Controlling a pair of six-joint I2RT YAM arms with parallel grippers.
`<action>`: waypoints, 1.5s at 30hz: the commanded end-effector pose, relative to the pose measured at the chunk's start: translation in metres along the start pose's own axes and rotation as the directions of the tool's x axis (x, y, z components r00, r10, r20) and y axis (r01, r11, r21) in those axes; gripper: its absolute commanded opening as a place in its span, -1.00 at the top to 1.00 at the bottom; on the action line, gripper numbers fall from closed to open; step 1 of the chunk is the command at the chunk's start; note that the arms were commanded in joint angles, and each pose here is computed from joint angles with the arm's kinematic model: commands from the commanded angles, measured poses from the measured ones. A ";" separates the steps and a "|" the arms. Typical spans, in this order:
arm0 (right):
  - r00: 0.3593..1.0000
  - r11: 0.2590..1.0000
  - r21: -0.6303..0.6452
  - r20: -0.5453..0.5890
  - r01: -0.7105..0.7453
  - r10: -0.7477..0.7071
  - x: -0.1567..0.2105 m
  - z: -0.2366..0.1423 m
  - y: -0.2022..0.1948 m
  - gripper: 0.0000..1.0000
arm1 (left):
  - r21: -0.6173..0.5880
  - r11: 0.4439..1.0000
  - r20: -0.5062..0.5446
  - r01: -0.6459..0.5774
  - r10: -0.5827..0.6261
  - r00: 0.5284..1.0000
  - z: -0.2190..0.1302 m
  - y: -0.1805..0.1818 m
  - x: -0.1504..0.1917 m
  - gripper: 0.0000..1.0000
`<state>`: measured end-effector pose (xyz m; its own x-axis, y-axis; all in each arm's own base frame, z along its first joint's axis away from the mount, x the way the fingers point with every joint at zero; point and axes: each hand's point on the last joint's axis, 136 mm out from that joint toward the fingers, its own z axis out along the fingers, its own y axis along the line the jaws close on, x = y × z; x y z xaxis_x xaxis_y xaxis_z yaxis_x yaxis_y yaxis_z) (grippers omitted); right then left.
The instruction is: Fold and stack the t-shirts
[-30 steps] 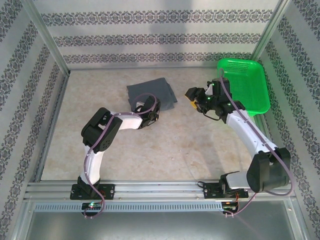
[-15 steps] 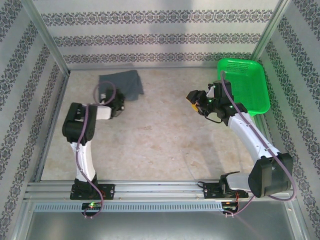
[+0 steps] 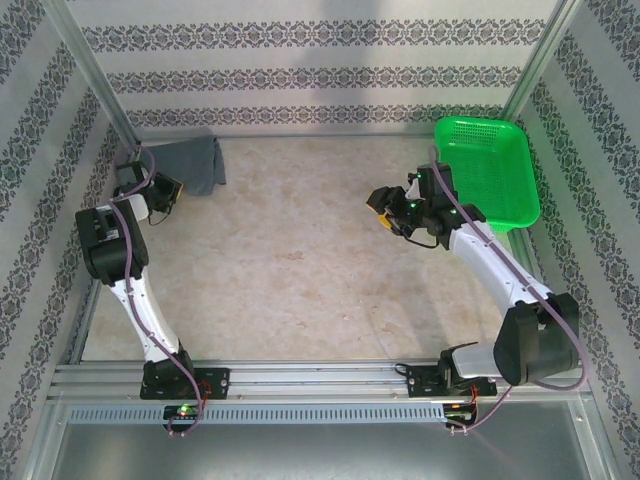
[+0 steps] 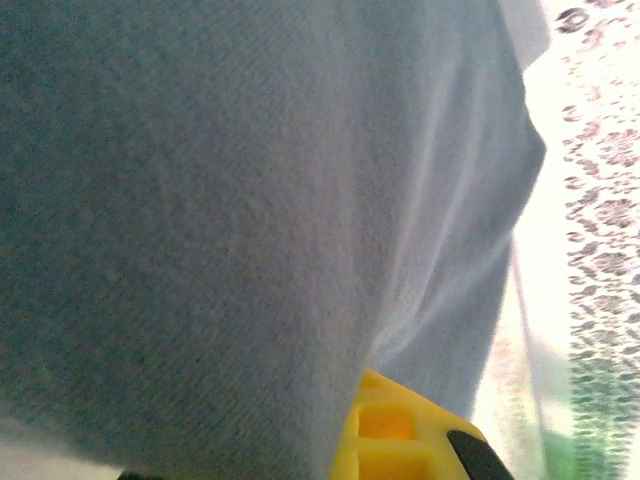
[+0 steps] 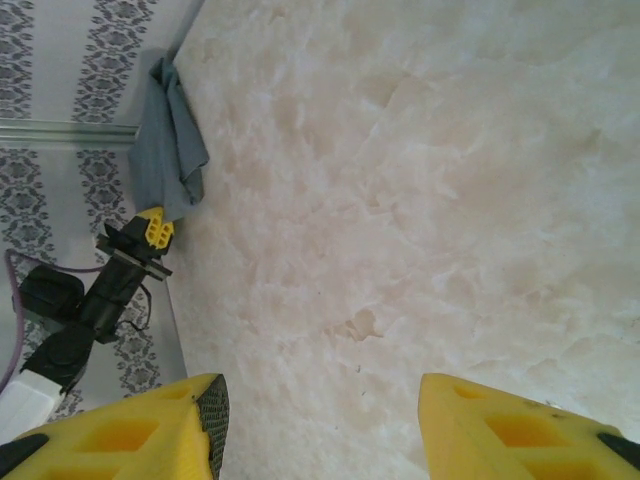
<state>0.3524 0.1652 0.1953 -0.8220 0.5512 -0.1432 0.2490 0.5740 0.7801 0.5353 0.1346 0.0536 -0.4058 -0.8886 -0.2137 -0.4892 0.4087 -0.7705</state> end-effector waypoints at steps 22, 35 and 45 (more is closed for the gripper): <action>0.970 0.947 -0.240 0.162 0.215 -0.179 -0.027 -0.026 0.081 -0.95 | -0.057 0.991 0.143 -0.123 0.130 0.981 -0.114 -0.092 0.012 -1.00; 0.814 0.853 0.477 0.397 0.212 -0.424 -0.070 -0.094 -0.027 -0.96 | -0.511 0.791 0.431 -0.336 0.574 0.696 -0.253 -0.086 0.131 -1.00; 0.453 0.500 0.771 0.310 0.393 -0.835 -0.074 -0.074 -0.126 -0.95 | -0.539 0.461 0.220 -0.705 0.885 0.411 -0.209 0.001 0.166 -1.00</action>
<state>0.3265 0.0257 0.1330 -0.5395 0.1014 -0.8358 0.1730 0.9849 0.0078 0.2903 0.0277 0.1340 -0.4923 -0.1703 -0.8536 -0.4083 0.9113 0.0537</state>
